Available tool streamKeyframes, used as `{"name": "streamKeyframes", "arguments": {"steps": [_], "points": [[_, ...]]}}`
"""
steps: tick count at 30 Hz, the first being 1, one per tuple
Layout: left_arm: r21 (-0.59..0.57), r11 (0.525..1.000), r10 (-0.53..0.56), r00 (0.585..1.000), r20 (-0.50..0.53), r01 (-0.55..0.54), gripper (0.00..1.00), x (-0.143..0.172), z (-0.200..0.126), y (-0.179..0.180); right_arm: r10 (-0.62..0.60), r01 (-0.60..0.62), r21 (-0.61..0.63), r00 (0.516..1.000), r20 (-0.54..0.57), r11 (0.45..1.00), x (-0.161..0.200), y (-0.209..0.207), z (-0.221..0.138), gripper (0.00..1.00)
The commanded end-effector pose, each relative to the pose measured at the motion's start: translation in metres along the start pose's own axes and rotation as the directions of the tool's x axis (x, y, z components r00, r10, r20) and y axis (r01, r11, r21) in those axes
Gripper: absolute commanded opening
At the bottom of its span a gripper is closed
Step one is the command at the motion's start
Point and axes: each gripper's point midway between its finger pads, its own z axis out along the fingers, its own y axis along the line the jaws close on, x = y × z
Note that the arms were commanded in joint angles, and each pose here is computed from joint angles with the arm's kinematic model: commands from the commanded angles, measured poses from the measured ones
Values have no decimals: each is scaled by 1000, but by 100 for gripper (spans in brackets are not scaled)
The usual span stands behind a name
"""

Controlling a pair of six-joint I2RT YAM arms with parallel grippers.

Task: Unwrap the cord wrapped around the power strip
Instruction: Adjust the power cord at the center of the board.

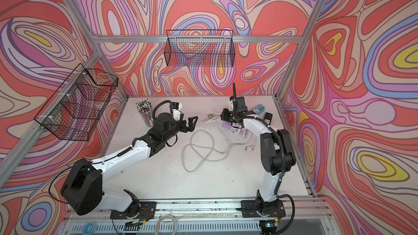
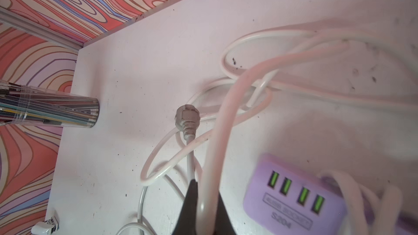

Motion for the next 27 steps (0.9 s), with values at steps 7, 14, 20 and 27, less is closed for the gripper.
{"name": "streamKeyframes", "arguments": {"steps": [7, 14, 20, 27], "points": [[-25, 1000, 17, 998, 54, -16, 100, -12, -12, 7, -73, 72, -84, 997, -5, 994, -25, 42, 64, 0], [-22, 1000, 17, 998, 57, -15, 100, -15, -13, 7, -112, 109, -111, 993, -21, 988, -18, 61, 113, 3], [-2, 1000, 8, 998, 55, -8, 100, -16, -13, 4, -141, 140, -57, 990, -11, 988, -11, 47, 90, 70], [150, 989, -15, 1000, -23, 18, 100, -15, 6, -26, -137, 137, -12, 989, 52, 990, -29, 27, 15, 98]]}}
